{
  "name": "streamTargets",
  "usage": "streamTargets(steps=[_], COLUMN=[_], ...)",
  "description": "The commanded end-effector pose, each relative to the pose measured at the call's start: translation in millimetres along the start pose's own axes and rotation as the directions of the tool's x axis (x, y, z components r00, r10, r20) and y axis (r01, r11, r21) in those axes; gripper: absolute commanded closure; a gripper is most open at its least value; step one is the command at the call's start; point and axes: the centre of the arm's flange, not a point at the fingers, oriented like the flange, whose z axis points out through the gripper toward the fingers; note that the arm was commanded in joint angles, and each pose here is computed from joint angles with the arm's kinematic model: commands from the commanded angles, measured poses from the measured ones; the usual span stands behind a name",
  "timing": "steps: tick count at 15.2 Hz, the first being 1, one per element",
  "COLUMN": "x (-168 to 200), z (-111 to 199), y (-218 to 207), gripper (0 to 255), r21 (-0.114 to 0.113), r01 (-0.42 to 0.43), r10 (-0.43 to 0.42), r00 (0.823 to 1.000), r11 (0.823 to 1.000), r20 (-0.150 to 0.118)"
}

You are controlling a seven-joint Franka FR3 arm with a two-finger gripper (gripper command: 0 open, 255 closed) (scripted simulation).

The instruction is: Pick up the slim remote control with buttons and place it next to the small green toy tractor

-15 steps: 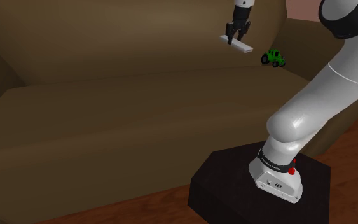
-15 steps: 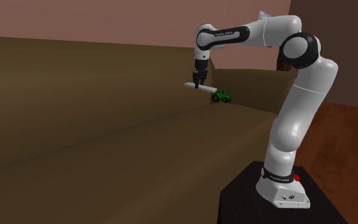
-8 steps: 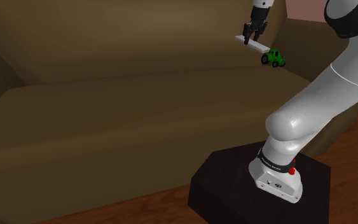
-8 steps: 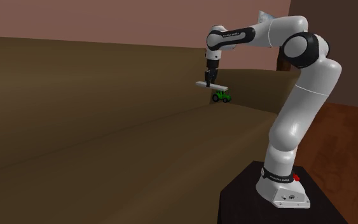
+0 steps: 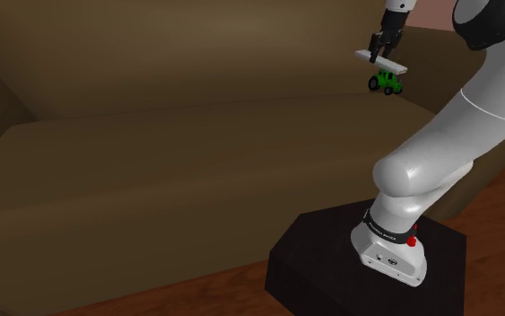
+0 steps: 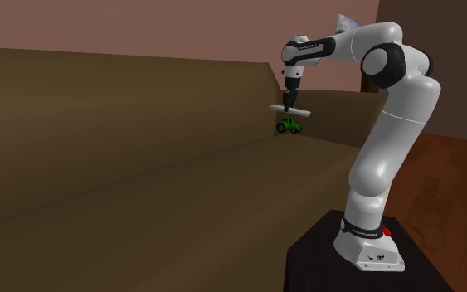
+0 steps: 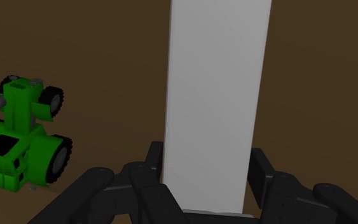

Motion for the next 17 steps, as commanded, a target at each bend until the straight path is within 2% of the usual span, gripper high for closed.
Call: streamTargets(steps=[1,17], x=[-12.7,-91.9], z=[1.0,2.9], y=[25.6,215.7], gripper=[255,255], r21=[-0.001,-0.001], r01=[0.002,0.002], r10=[-0.002,-0.002], r00=[1.000,1.000], r11=[1.000,1.000], r20=[0.000,0.000])
